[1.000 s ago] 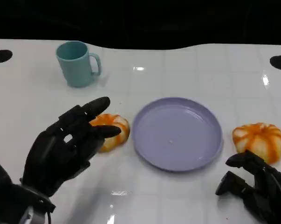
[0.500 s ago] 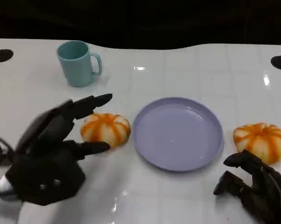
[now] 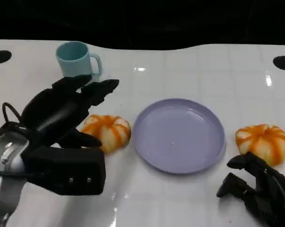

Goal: Grasp the bread from the table and place it into the plate.

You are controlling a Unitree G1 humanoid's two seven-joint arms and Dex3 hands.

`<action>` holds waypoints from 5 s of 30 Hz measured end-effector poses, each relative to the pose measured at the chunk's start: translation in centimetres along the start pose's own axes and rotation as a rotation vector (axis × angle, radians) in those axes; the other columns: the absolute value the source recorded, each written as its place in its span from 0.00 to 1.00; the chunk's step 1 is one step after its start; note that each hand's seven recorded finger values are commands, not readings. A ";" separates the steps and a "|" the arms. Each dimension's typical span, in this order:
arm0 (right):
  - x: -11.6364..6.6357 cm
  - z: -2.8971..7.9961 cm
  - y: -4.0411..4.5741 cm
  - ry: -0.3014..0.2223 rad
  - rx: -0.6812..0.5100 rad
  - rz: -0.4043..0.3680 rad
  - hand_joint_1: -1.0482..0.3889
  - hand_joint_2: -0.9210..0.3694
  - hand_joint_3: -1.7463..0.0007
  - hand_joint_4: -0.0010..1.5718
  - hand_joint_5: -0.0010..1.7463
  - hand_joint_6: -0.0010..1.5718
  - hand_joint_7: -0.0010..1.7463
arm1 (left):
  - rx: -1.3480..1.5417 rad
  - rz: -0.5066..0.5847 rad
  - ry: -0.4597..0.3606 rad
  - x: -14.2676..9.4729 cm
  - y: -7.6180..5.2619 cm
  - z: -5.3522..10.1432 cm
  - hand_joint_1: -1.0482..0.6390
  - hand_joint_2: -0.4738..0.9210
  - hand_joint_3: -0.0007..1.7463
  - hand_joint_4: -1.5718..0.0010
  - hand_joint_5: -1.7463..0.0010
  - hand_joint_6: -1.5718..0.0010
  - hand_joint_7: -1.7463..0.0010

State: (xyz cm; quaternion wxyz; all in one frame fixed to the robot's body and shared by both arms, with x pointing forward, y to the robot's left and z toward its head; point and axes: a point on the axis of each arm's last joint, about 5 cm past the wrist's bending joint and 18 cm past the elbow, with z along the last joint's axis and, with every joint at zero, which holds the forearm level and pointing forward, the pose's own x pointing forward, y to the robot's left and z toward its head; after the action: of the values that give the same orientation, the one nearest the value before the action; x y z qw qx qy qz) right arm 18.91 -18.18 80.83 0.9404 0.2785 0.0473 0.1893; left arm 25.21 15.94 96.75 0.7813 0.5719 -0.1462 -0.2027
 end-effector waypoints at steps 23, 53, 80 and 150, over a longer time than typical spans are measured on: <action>-0.2 0.3 0.19 0.007 -0.022 -0.018 0.36 0.00 0.87 0.42 0.86 0.39 0.67 | 0.053 -0.324 0.190 6.6 -1.3 1.3 0.35 0.88 0.00 0.98 0.95 0.90 1.00; -0.5 0.5 0.13 0.014 -0.020 -0.016 0.35 0.00 0.88 0.43 0.86 0.39 0.67 | 0.050 -0.469 0.295 8.9 -6.6 -0.2 0.34 0.91 0.00 0.92 0.96 0.87 1.00; -0.6 0.5 0.06 0.013 -0.023 -0.012 0.36 0.00 0.87 0.43 0.86 0.39 0.68 | 0.041 -0.122 0.212 7.9 -9.2 -0.2 0.49 1.00 0.15 0.48 0.00 0.63 0.04; -0.3 0.4 -0.20 0.005 -0.006 0.015 0.38 0.00 0.87 0.43 0.85 0.38 0.66 | -0.149 0.019 -0.313 11.1 -7.6 7.7 0.51 0.78 0.59 0.44 0.00 0.57 0.00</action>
State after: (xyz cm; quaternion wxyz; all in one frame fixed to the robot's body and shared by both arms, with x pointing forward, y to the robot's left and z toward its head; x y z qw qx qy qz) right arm 18.82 -18.63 81.03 0.9397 0.2756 0.0469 0.1969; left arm 30.30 2.16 91.80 0.7911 0.4727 -0.2558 -0.2921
